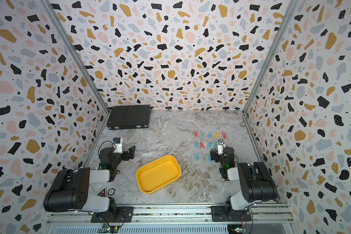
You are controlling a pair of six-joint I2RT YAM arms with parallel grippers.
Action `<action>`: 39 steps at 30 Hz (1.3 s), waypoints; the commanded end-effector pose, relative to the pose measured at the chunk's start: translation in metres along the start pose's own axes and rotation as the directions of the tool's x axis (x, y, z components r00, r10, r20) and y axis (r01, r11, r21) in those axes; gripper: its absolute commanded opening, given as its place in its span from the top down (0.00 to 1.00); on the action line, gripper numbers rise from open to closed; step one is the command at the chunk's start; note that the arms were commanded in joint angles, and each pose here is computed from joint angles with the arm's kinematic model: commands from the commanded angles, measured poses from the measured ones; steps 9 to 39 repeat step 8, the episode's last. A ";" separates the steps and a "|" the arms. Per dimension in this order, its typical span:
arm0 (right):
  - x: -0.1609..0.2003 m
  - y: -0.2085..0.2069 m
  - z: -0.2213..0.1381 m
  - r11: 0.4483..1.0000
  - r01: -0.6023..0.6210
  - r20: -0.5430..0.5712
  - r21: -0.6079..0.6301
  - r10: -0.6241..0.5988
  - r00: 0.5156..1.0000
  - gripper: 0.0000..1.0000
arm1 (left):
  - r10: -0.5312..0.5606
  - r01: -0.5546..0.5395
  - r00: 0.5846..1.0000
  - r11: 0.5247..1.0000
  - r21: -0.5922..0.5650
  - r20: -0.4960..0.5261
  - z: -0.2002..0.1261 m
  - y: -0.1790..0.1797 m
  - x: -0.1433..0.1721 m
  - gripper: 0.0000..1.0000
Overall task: Take the clothespins out of the storage box
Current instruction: Reset both arms
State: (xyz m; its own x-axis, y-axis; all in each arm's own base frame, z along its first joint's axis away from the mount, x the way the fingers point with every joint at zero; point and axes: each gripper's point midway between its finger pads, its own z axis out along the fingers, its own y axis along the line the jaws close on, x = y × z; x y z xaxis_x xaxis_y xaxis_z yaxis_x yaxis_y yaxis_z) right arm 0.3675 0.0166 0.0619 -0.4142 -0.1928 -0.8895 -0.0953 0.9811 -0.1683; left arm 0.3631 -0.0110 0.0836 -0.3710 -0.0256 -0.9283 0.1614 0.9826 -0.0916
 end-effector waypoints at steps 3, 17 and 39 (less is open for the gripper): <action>-0.025 -0.013 0.006 0.998 -0.042 0.051 0.053 0.039 0.998 0.01 | 0.017 -0.017 0.998 1.000 -0.006 0.063 0.002 0.000 -0.021 0.00; -0.023 -0.015 0.004 0.997 -0.046 0.044 0.067 0.043 0.998 0.01 | 0.038 -0.037 0.998 0.998 -0.041 0.044 0.005 -0.001 -0.021 0.00; -0.023 -0.015 0.004 0.997 -0.046 0.044 0.067 0.043 0.998 0.01 | 0.038 -0.037 0.998 0.998 -0.041 0.044 0.005 -0.001 -0.021 0.00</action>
